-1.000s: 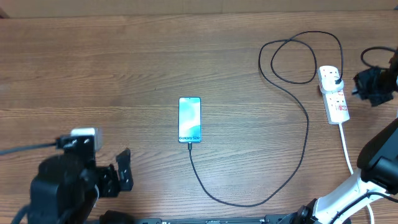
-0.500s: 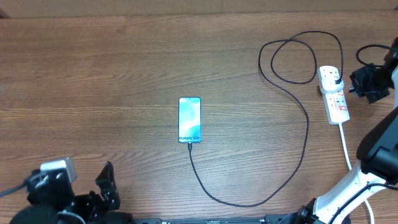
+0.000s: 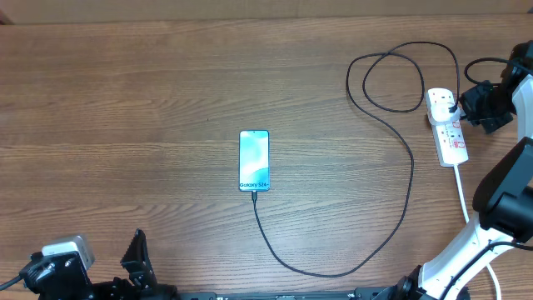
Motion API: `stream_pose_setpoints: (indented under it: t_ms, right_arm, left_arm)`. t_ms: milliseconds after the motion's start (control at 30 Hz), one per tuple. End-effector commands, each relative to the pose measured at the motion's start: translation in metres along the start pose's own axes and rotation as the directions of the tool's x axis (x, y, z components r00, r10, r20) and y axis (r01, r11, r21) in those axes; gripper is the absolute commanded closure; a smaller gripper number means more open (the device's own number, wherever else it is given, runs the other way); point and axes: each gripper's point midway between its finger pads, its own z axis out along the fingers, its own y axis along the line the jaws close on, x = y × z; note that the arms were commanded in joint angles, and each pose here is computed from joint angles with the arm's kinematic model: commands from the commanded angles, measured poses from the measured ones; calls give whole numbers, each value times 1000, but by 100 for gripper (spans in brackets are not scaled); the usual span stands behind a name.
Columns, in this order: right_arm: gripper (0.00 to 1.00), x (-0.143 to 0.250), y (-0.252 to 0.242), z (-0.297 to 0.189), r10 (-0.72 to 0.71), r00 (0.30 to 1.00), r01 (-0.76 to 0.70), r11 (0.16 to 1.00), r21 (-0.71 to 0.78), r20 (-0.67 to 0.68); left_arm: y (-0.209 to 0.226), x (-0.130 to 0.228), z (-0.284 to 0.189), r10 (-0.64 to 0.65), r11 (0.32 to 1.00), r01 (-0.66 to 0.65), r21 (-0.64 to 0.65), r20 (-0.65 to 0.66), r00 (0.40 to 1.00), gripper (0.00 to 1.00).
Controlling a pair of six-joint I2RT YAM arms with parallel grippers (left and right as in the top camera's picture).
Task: Plug charger to phone and switch on socket
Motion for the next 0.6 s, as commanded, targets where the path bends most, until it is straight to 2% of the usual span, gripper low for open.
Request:
stream_pose_setpoints:
  t_ms: [0,567]
  right_arm:
    - [96,-9,-2,-3,-5,999,4,1000,25,34]
    - [96,-3,-11,17,-1,1000,2,998,66,-9]
  left_arm:
    - [3,0,-2,1,1000,0,-14,16,1000,0]
    - [3,0,-2,1,1000,-1,-14,15,1000,0]
